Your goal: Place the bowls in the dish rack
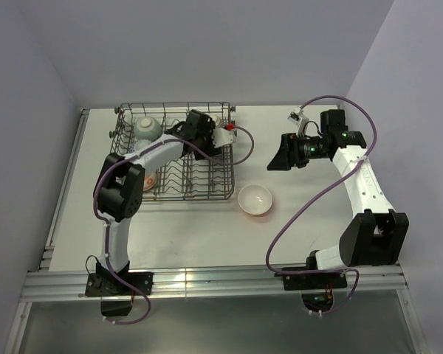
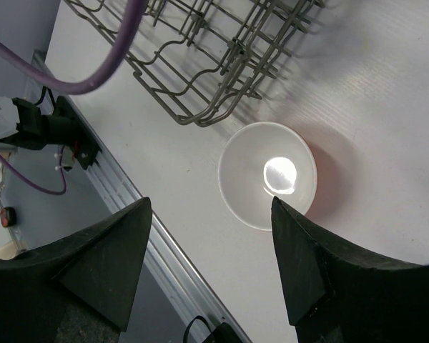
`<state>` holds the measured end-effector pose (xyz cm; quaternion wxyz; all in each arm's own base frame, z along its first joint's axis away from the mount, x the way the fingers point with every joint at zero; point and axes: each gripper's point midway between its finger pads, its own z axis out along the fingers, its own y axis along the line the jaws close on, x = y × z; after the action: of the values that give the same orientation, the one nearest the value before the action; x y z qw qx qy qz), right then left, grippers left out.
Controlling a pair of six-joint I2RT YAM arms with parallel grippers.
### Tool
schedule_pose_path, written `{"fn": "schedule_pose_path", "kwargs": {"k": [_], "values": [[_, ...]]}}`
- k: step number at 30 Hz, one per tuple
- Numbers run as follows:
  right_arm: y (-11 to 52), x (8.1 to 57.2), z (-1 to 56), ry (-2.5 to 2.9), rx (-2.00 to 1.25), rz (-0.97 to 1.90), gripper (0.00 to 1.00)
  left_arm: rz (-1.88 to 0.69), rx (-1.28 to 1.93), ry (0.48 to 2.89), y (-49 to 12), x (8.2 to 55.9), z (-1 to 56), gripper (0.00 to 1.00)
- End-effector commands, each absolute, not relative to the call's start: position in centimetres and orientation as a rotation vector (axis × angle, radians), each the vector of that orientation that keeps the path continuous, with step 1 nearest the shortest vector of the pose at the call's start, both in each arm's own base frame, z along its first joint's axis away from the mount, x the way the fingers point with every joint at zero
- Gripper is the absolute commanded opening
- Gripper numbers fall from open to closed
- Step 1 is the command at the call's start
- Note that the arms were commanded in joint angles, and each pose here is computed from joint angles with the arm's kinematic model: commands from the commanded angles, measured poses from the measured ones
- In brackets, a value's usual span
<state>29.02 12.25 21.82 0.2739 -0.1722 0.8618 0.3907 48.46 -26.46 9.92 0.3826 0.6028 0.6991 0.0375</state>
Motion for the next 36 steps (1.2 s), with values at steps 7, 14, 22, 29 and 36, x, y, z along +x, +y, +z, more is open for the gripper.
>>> {"fn": "schedule_pose_path", "kwargs": {"k": [7, 14, 22, 29, 36], "values": [[12.1, 28.6, 21.5, 2.309, -0.483, 1.055, 0.75, 0.24, 1.543, 1.517, -28.4, 49.5, 14.9, 0.0], [12.1, 28.6, 21.3, 2.322, -0.48, 1.058, 0.75, 0.292, 1.578, 1.536, -28.1, 49.1, 13.1, 0.04], [11.9, 28.7, 21.2, 2.333, -0.484, 1.048, 0.75, 0.258, 1.596, 1.546, -28.4, 48.4, 11.7, 0.58], [11.8, 28.7, 21.2, 2.339, -0.484, 1.042, 0.76, 0.228, 1.627, 1.562, -28.6, 47.8, 10.9, 0.83], [11.8, 28.9, 21.1, 2.34, -0.488, 1.042, 0.76, 0.184, 1.651, 1.57, -28.8, 47.0, 10.5, 0.87]]}}
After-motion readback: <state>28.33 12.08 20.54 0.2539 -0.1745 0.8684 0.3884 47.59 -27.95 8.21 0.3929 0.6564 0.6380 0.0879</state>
